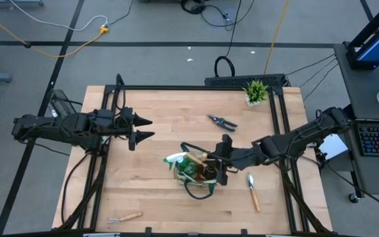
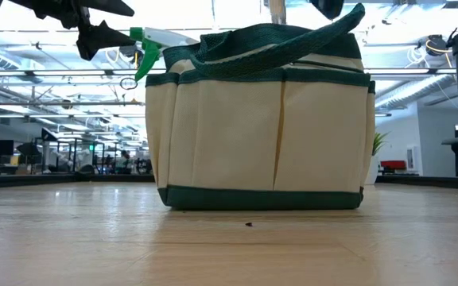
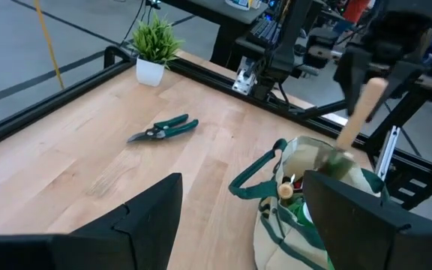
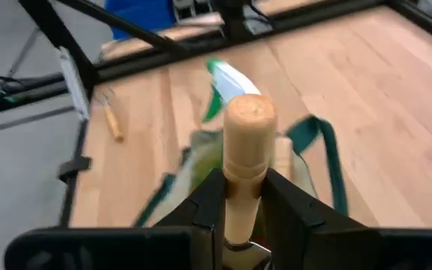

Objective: Pick & Place Garden tools in Gardening bag
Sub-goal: Put the top brown trowel into the gardening bag

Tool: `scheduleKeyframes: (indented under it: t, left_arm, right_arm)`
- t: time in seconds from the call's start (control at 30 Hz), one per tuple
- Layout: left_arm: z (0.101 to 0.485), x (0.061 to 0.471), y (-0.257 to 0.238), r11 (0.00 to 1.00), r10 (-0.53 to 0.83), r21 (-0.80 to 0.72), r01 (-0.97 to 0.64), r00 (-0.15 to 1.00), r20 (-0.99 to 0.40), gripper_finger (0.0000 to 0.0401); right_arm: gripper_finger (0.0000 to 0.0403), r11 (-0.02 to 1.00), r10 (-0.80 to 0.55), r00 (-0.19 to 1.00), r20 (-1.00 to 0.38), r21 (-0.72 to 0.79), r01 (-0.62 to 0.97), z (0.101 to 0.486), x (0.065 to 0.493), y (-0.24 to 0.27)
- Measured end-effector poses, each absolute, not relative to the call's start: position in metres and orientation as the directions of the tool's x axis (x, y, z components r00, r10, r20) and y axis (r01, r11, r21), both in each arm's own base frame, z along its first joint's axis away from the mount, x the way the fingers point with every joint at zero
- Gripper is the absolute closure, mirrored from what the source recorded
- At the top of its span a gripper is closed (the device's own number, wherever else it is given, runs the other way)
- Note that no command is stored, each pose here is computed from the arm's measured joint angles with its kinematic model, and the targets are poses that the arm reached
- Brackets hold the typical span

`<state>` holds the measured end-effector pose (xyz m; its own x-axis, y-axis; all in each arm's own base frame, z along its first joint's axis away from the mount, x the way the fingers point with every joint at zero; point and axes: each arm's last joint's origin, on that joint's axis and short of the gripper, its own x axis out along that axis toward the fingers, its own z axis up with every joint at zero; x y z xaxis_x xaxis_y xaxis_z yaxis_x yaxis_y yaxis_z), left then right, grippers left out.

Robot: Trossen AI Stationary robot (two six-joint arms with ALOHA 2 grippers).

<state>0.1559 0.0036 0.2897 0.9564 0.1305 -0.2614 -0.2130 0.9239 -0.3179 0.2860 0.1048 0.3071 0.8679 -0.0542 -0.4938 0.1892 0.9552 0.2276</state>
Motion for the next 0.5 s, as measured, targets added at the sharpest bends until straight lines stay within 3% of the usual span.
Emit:
scheduleKeyframes:
  t: [0.5]
  left_arm:
    - [0.290, 0.156, 0.004, 0.924, 0.131, -0.317, -0.213, 0.956, -0.262, 0.0121]
  right_arm:
    - [0.0345, 0.959, 0.000, 0.784, -0.621, 0.221, 0.175, 0.296, 0.281, 0.097]
